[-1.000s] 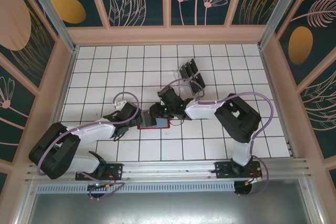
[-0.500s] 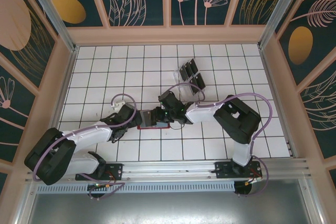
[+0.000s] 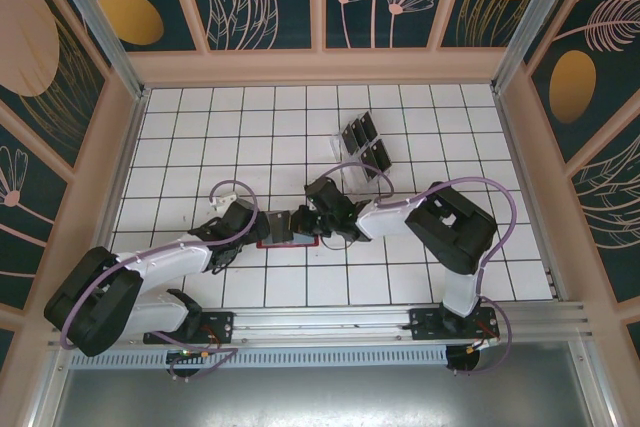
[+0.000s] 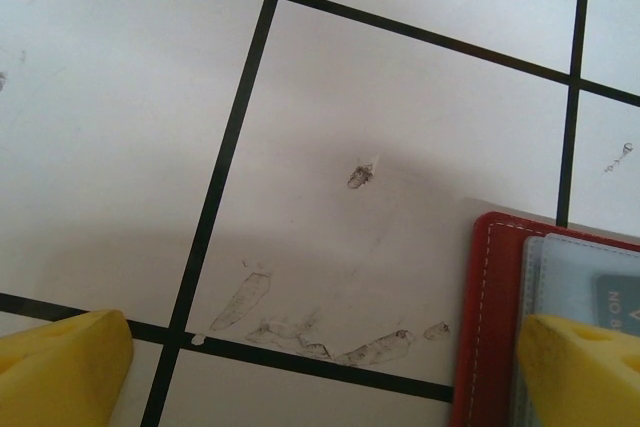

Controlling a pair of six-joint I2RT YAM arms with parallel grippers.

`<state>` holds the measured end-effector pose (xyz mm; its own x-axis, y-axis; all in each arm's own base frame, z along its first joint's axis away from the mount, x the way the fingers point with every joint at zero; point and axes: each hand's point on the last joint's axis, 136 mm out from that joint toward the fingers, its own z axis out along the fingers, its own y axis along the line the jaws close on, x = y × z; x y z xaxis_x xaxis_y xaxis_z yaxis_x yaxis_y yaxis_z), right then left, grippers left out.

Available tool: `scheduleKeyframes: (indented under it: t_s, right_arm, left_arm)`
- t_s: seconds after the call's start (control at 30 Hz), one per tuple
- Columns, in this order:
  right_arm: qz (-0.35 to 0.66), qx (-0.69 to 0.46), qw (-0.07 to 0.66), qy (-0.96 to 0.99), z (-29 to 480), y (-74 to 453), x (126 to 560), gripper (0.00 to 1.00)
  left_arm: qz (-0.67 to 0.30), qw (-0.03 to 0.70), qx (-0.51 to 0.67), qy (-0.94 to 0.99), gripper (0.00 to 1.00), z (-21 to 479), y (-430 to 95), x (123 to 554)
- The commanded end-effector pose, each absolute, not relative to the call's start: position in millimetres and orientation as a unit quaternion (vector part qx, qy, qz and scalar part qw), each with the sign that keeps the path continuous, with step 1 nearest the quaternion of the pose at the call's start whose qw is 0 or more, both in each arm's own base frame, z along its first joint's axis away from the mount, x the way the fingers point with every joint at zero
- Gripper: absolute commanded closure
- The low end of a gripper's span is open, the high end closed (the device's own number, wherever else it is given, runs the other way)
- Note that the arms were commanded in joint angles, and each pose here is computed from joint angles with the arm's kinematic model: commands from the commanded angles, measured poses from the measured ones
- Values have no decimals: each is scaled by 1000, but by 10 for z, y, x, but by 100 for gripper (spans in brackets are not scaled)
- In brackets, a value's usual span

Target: Put the credit cards into the card holder

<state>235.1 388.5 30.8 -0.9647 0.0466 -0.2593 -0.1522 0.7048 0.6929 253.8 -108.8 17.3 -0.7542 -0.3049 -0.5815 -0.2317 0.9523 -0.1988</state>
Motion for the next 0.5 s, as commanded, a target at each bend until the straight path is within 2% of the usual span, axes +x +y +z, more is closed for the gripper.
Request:
scheduleKeyframes:
  t_s: [0.0, 0.47]
  right_arm:
    - [384, -13, 135, 913, 298, 3828, 2360, 95]
    - [373, 3, 139, 917, 244, 3675, 2407, 97]
  left_arm:
    - [-76, 263, -150, 950, 1, -46, -1115, 2295]
    - [-75, 285, -154, 943, 1, 116, -1124, 2351]
